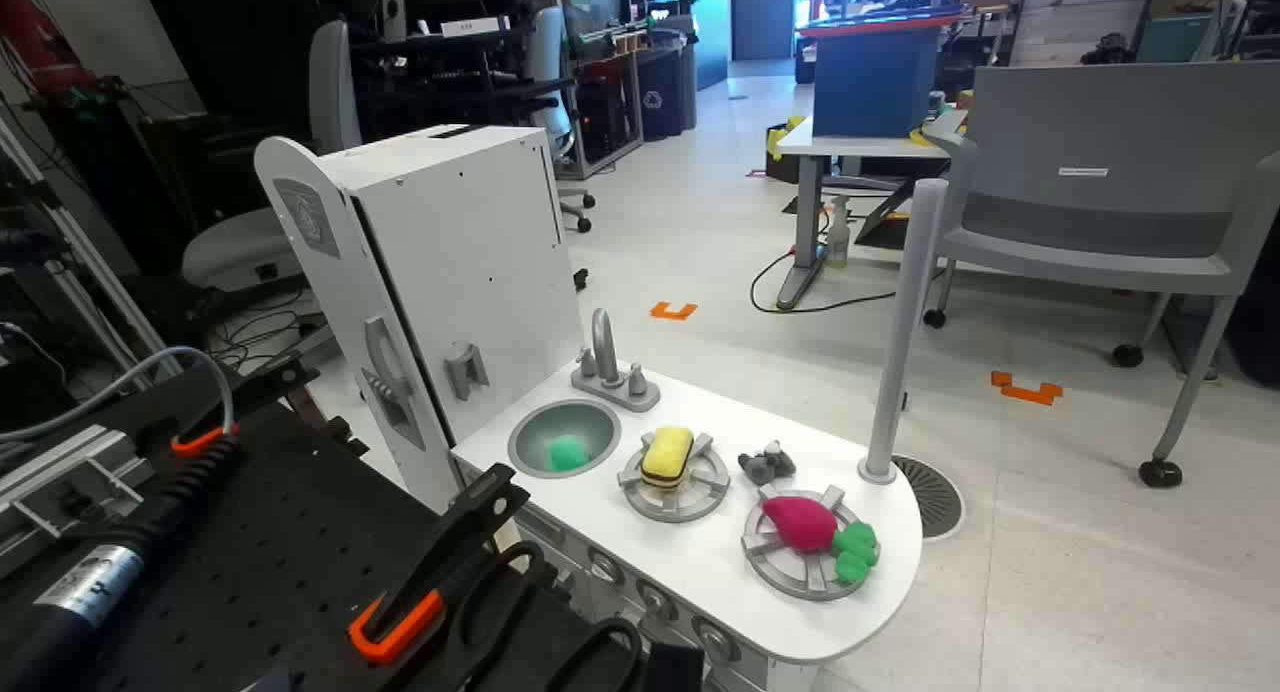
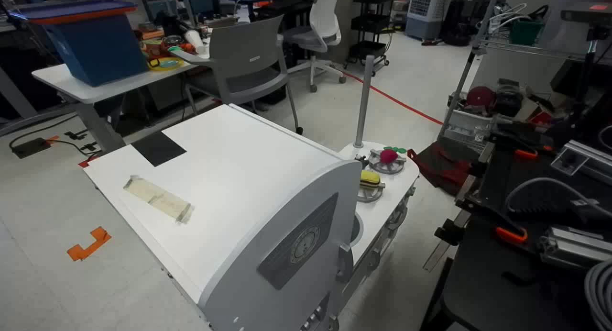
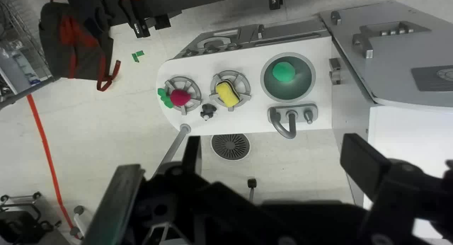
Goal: Move the grey faucet to the center of the sink
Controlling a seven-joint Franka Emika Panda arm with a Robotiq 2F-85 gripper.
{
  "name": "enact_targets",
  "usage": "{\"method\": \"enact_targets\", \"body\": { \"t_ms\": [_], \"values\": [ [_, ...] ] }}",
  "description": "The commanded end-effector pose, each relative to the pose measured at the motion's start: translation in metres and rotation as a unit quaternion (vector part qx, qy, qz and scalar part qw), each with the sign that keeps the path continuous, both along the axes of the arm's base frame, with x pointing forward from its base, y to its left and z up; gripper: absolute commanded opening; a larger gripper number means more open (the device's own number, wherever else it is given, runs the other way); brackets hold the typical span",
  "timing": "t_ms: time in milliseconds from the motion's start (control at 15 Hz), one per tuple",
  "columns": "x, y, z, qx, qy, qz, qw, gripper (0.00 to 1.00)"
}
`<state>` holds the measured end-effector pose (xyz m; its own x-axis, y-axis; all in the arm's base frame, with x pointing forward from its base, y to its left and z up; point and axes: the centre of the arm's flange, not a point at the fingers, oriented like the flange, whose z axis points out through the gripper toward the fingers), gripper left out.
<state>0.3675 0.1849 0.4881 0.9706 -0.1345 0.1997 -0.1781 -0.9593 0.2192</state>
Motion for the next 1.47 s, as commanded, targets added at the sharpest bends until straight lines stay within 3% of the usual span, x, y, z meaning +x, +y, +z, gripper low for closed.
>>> {"method": "enact_targets", "body": {
  "t_ms": [0, 533, 933, 1133, 1400],
  "values": [
    [0.000, 0.000, 0.001, 0.000, -0.001, 0.000, 1.0000, 1.00],
    [0.012, -0.003, -0.001, -0.005, -0.005, 0.001, 1.0000, 1.00],
    [0.100, -0.033, -0.024, -0.046, -0.026, -0.047, 0.9975, 1.00],
    [0.151, -0.059, -0.062, -0.057, -0.005, -0.042, 0.9975, 1.00],
    [0.206, -0.086, -0.134, -0.027, 0.031, -0.022, 0.9989, 1.00]
  ]
}}
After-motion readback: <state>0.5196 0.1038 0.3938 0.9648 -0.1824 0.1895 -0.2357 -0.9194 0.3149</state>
